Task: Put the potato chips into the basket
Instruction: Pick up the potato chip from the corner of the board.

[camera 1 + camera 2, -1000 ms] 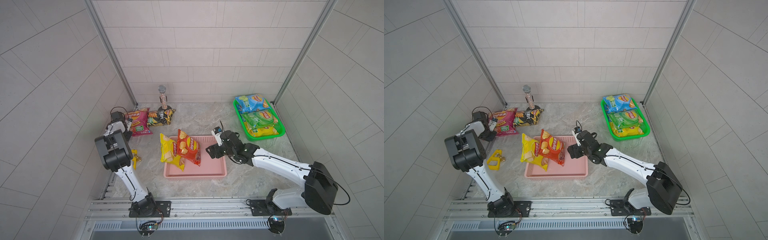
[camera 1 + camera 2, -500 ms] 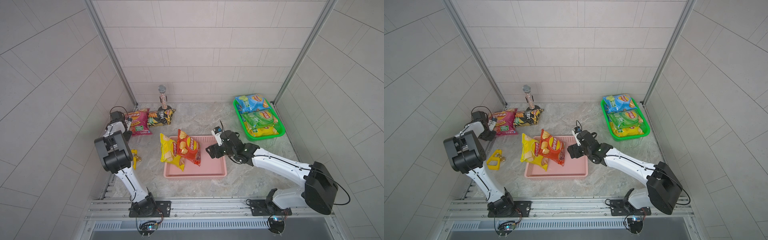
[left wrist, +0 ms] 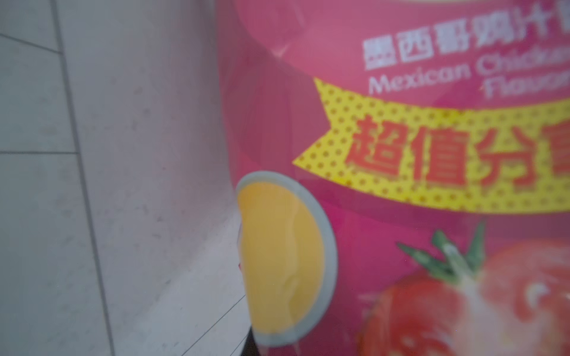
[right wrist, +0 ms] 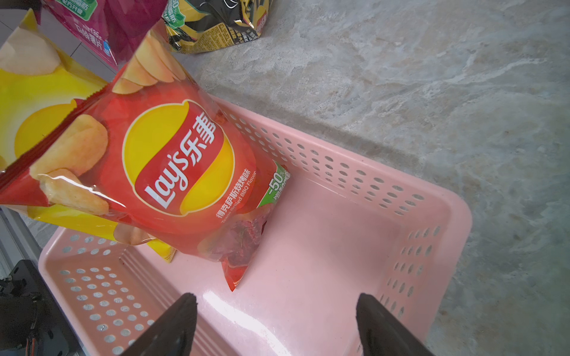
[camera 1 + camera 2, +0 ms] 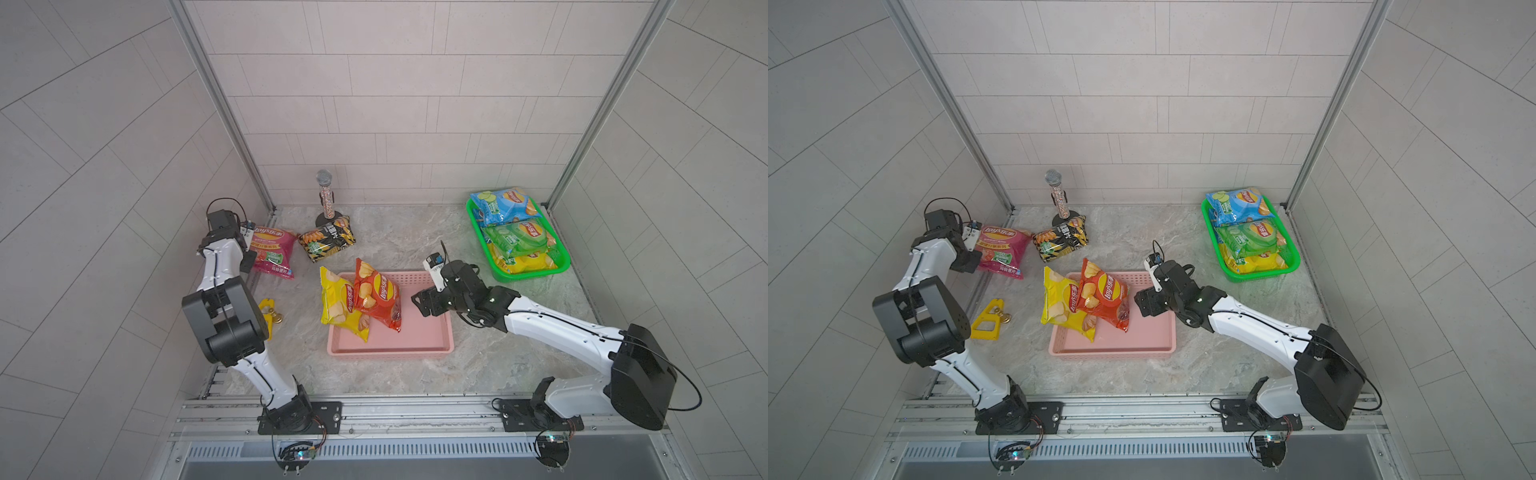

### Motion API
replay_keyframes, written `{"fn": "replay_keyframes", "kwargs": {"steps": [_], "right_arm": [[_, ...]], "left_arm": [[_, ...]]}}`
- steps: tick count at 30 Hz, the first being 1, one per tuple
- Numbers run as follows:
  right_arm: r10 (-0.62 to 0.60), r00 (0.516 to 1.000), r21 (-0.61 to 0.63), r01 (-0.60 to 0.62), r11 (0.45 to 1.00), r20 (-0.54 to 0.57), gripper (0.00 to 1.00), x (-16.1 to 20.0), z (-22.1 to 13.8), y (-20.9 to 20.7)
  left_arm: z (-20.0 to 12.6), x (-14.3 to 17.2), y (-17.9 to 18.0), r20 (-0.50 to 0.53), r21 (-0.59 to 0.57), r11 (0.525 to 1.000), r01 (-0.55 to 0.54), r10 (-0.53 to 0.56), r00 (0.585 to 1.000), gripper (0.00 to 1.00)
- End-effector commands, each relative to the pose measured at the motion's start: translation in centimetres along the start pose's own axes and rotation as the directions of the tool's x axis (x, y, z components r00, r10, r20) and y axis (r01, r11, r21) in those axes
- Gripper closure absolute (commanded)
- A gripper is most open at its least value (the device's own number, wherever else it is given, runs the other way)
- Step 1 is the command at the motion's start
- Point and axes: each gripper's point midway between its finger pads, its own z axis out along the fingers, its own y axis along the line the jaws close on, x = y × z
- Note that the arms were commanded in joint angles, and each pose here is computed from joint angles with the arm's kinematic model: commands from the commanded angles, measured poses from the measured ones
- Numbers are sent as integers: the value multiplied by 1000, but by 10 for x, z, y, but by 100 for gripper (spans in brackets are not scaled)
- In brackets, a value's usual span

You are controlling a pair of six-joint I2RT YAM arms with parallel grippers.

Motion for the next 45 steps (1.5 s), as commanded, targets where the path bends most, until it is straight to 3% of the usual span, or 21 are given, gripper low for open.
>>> {"fn": "replay_keyframes", "kwargs": {"steps": [1, 17, 25, 31, 37, 45], "right_arm": [[0, 1000, -10, 0, 1000, 30, 15, -12, -12, 4], [7, 998, -47, -4, 999, 57, 15, -20, -22, 11], [18, 994, -151, -1, 989, 108, 15, -35, -46, 32], [44, 986, -346, 13, 938, 158, 15, -52, -77, 69], [156, 968, -559, -21, 829, 195, 16, -77, -111, 107], [296, 941, -757, -72, 649, 164, 17, -102, -137, 139]], "left_arm": [[-41, -15, 12, 82, 10, 998, 55, -56, 995, 100], [-168, -47, 47, 345, -1, 979, 206, -193, 918, 100], [-243, -58, 19, 459, 221, 962, 160, -248, 853, 100], [-304, -63, 10, 538, 329, 932, 149, -315, 782, 100], [-364, -61, -33, 602, 534, 845, -5, -377, 704, 100], [-412, -51, -85, 572, 758, 615, -216, -471, 671, 100]]}}
